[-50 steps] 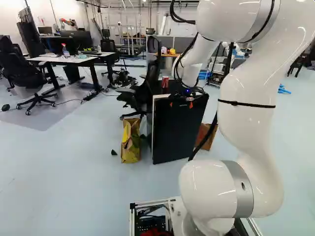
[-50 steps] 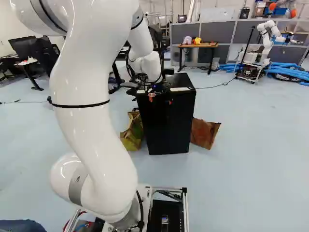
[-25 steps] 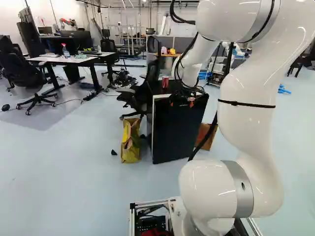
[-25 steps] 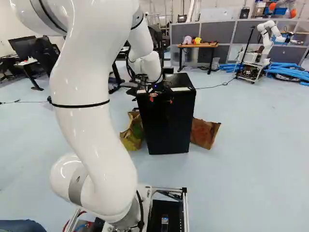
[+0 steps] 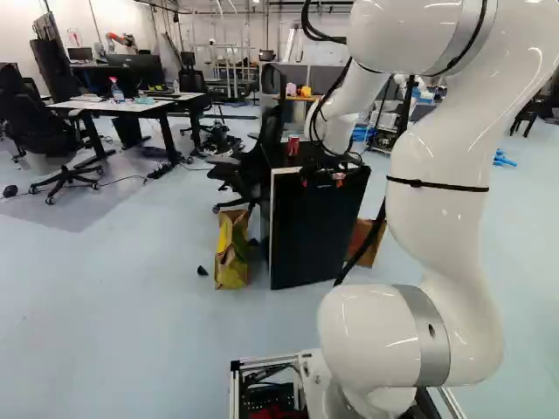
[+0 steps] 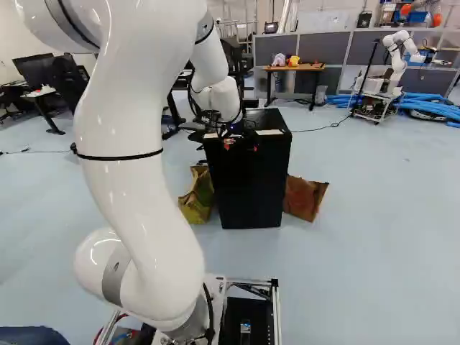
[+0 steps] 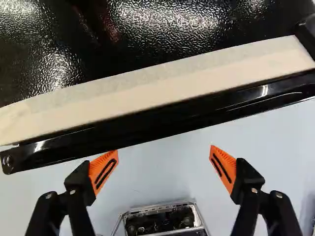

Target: Grab a drink from the fridge

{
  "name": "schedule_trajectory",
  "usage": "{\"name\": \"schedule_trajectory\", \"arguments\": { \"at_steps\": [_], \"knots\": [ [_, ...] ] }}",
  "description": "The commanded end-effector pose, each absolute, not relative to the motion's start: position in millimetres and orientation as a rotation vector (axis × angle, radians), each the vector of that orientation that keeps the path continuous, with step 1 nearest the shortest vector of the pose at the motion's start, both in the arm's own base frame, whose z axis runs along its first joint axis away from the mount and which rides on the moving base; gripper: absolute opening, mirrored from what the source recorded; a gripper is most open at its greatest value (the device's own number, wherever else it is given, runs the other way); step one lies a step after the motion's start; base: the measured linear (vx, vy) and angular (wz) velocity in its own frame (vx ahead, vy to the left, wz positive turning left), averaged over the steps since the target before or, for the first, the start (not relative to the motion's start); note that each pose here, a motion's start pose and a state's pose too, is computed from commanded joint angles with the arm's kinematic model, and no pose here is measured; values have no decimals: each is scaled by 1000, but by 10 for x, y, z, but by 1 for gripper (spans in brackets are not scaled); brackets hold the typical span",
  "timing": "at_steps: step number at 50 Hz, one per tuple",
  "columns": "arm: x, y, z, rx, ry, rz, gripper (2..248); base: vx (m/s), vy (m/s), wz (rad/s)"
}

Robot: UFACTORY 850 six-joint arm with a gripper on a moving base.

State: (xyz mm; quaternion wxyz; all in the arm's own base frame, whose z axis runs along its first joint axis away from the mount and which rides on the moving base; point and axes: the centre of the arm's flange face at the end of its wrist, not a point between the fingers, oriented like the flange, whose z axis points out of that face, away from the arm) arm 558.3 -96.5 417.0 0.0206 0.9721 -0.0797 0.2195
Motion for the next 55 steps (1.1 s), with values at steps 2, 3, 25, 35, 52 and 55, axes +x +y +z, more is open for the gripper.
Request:
{"name": "schedule_trajectory", "arguments": {
  "at_steps": [2, 3, 25, 35, 52, 55],
  "knots": [
    [5583, -965, 4170, 3015, -247, 681, 247, 0, 0, 0],
    [5583, -965, 4170, 3015, -247, 681, 247, 0, 0, 0],
    [5461, -959, 4174, 3017, -251, 669, 247, 0, 0, 0],
    [5283, -934, 4179, 3021, -253, 654, 247, 0, 0, 0],
    [4999, -875, 4204, 3008, -250, 704, 247, 0, 0, 0],
    [4957, -859, 4213, 3001, -246, 730, 247, 0, 0, 0]
  ]
}}
